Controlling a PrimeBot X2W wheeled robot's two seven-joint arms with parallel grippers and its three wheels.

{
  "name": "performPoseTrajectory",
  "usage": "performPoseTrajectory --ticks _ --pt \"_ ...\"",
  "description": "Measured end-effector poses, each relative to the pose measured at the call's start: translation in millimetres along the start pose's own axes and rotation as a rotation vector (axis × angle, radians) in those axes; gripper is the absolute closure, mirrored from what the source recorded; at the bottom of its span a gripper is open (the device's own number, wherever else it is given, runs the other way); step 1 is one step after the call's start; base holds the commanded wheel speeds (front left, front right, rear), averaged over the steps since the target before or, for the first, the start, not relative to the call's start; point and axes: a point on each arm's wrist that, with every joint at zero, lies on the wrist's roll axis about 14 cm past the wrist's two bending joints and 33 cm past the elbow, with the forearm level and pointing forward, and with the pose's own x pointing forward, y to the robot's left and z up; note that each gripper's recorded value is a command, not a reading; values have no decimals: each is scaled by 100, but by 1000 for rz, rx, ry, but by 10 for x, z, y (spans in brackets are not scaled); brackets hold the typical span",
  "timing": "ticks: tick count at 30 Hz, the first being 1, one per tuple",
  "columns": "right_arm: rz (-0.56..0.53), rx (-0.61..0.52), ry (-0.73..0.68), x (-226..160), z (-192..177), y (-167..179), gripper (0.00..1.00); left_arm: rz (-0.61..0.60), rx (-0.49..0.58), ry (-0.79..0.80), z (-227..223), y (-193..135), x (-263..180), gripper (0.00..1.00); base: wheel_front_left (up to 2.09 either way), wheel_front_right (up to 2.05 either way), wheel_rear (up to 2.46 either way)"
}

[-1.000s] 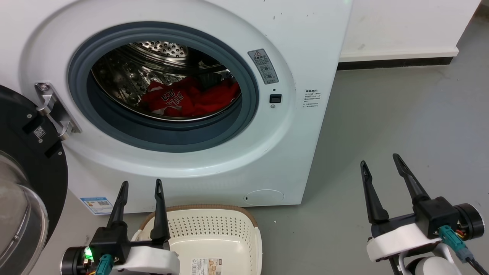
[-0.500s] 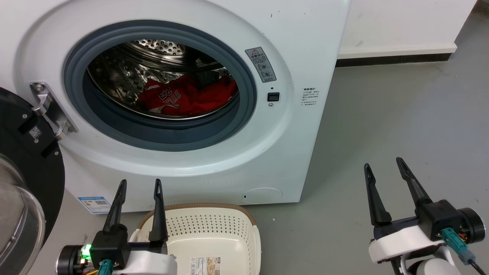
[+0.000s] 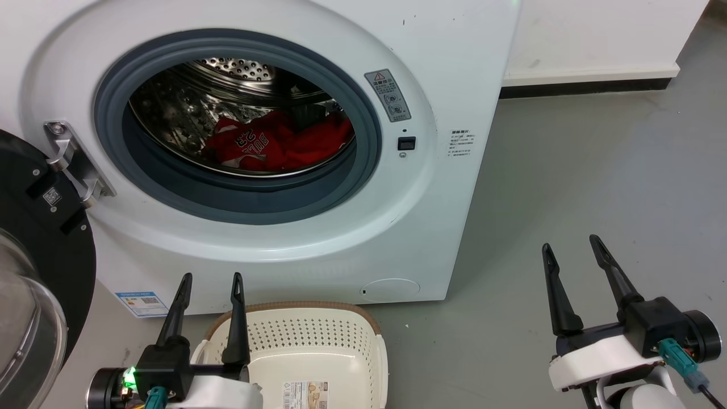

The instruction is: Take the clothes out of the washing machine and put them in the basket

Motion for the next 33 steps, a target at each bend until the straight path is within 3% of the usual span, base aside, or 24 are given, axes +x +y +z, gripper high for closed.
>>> performPoseTrajectory --ticks 20,27,33 --pt "-13 10 14 97 -73 -53 0 -41 -13 38 -159 -43 125 0 0 0 0" --pt "-51 -1 2 426 -135 -239 0 -113 40 71 -432 33 667 0 0 0 0" --pt "-105 -21 54 695 -481 -485 0 -174 83 90 -808 134 1501 0 0 0 0"
